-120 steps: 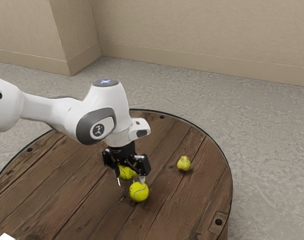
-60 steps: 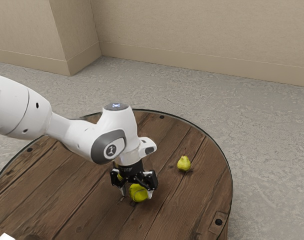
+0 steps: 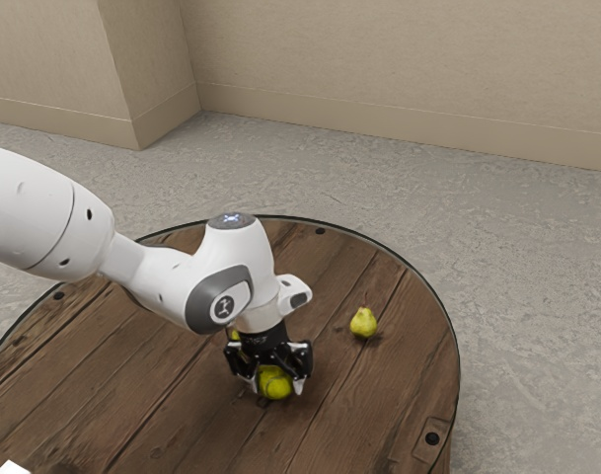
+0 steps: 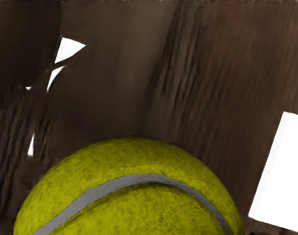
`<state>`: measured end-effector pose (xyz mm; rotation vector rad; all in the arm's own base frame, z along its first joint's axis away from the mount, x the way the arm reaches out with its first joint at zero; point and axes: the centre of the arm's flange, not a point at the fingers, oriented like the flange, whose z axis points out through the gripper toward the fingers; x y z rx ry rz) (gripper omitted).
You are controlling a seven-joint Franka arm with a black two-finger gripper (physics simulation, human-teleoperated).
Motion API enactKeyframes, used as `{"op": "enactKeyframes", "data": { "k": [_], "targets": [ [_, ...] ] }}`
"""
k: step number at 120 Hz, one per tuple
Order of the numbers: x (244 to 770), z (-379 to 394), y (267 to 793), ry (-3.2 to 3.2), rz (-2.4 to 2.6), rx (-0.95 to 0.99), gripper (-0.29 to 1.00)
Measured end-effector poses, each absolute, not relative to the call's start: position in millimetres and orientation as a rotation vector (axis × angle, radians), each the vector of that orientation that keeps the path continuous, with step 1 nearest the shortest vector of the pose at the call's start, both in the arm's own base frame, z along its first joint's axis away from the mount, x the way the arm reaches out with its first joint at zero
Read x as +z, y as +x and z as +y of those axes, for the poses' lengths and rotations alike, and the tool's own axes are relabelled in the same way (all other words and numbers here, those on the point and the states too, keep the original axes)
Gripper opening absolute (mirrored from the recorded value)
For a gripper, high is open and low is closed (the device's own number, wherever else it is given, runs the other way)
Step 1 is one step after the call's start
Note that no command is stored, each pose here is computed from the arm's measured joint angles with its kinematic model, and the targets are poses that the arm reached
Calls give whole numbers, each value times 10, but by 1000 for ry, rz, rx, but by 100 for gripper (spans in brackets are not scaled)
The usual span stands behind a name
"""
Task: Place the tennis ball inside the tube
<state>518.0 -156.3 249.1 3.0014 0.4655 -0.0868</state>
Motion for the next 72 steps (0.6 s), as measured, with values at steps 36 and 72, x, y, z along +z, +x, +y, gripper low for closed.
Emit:
{"op": "enactKeyframes", "data": {
  "k": [36,72],
  "targets": [
    [2947,-1663,5156,3001,463,2,36],
    [4154,-1760,4907,3007,420,87,36]
  ]
}}
